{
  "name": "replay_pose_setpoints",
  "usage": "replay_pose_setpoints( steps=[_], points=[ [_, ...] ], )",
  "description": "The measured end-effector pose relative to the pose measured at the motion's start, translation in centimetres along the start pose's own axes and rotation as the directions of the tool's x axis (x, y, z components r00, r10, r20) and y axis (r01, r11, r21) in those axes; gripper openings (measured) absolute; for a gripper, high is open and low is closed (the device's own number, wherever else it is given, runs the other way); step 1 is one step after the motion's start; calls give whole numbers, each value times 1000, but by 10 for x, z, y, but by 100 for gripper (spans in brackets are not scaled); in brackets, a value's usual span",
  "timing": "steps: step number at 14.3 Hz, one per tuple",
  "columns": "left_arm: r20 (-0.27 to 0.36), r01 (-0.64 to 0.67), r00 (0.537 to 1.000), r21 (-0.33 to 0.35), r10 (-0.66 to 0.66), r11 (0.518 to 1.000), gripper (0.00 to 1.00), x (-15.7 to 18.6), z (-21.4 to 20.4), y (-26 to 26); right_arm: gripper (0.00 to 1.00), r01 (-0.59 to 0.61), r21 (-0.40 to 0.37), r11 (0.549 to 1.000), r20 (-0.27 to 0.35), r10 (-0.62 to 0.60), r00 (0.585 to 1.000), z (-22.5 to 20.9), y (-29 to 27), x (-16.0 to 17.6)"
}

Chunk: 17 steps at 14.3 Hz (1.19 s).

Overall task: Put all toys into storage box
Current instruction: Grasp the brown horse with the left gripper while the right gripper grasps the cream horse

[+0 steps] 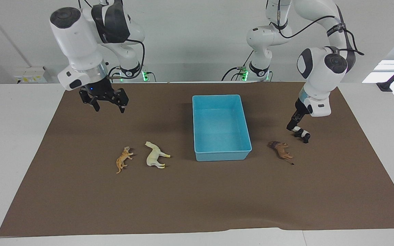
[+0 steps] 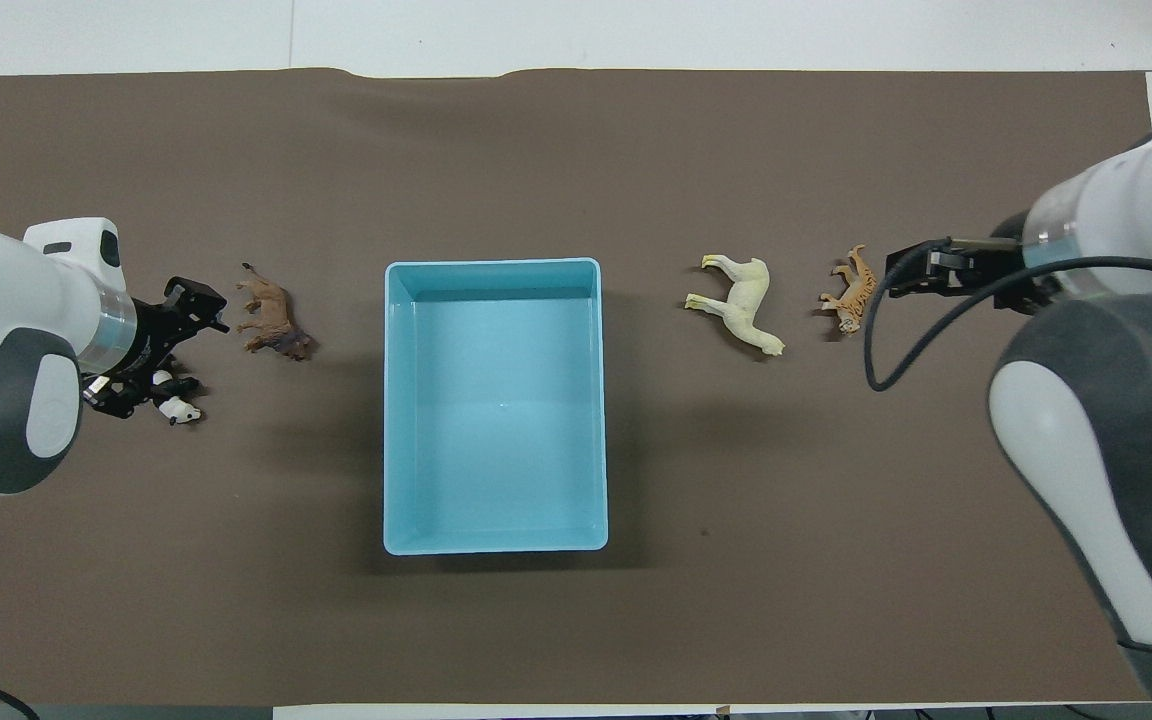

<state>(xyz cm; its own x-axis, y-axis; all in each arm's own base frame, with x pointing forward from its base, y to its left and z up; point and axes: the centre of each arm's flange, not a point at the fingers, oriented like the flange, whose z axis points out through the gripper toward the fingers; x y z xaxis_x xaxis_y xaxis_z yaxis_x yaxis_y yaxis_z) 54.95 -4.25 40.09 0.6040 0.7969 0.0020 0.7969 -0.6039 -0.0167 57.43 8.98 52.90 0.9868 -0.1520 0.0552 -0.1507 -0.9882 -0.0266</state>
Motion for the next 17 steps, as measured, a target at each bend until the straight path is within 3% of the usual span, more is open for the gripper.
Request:
replay_pose_setpoints(
  steps=[3, 6, 10, 17],
  points=[
    [-8, 159, 987, -49, -159, 986, 100, 9, 26, 14, 100, -28, 17, 999, -30, 29, 999, 69, -45, 20],
    [-13, 174, 984, -75, -176, 982, 100, 10, 33, 19, 100, -29, 23, 999, -51, 30, 998, 131, -60, 38],
    [-8, 138, 990, -74, -139, 988, 100, -17, 52, 31, 100, -25, 25, 999, -51, 26, 998, 185, -90, 36],
    [28, 147, 989, -28, -146, 989, 100, -54, 102, 51, 100, -4, 11, 1000, -22, 4, 1000, 218, -107, 25]
  ],
)
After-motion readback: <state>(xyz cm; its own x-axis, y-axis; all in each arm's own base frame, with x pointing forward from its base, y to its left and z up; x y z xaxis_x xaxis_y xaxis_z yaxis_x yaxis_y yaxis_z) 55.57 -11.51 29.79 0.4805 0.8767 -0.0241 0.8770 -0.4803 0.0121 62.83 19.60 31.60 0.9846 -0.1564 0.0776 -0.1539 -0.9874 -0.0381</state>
